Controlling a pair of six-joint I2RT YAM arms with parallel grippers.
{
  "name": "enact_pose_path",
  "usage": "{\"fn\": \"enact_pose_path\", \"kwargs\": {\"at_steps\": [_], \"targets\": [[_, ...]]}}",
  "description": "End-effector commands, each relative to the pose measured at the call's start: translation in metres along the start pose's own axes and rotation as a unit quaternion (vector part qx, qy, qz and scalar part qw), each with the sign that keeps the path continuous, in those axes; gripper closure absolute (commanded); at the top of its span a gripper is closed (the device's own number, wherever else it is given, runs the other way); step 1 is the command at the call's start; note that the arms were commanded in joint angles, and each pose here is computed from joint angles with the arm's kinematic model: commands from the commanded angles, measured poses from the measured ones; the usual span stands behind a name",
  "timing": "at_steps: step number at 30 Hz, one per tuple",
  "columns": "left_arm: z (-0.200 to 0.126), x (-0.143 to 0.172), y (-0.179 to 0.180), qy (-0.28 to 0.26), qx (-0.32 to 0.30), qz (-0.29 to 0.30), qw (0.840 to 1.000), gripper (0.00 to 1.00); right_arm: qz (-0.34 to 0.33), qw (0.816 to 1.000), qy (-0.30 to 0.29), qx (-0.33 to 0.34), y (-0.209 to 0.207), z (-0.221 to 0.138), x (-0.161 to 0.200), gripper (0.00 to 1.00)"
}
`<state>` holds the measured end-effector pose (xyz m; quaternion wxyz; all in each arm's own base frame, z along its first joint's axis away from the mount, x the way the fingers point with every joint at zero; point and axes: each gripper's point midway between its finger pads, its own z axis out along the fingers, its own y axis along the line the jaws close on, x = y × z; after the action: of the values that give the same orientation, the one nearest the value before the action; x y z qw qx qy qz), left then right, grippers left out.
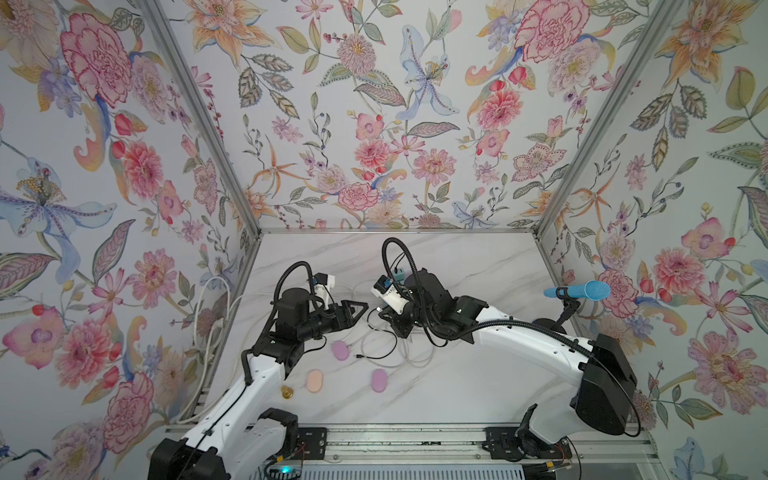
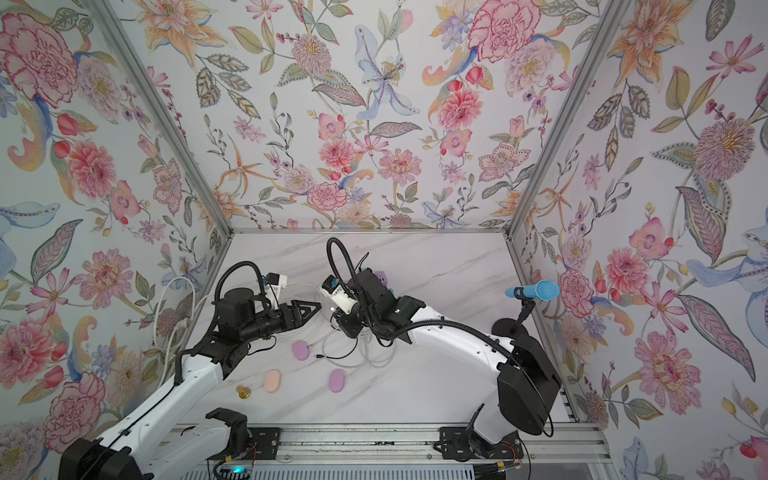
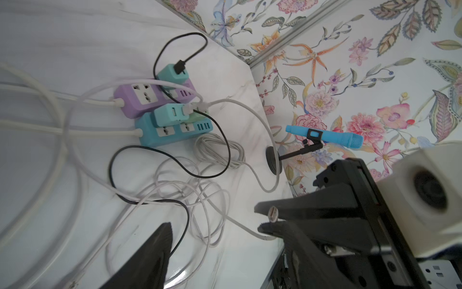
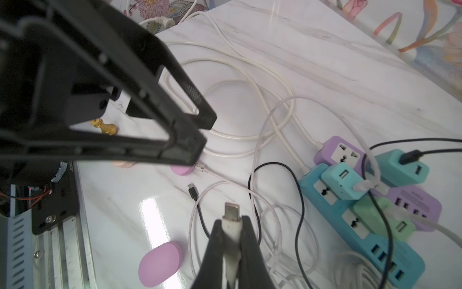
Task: Charge the bluetooth headset
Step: Pick up the charging cable from the center of the board.
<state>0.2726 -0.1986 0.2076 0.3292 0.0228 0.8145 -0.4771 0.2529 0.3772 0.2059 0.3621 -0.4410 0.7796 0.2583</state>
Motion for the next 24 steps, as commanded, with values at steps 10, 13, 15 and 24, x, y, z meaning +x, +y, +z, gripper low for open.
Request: {"fn": "enact_pose_path", "kwargs": {"at_steps": [10, 13, 15, 24], "targets": [[0.013, -0.027, -0.051, -0.036, 0.093, 0.024, 0.995, 0.37, 0.060, 0.997, -0.042, -0.028, 0.007, -0.019, -0.021, 1.00], [0.015, -0.027, -0.055, -0.036, 0.106, 0.021, 0.993, 0.44, 0.061, 0.997, -0.047, -0.029, 0.008, -0.021, -0.022, 1.00], [0.018, -0.025, -0.054, -0.033, 0.105, 0.021, 0.994, 0.43, 0.063, 0.996, -0.051, -0.029, 0.007, -0.023, -0.022, 1.00], [0.027, -0.024, -0.061, -0.027, 0.126, 0.016, 0.992, 0.65, 0.065, 0.996, -0.051, -0.028, 0.007, -0.023, -0.020, 1.00]]}}
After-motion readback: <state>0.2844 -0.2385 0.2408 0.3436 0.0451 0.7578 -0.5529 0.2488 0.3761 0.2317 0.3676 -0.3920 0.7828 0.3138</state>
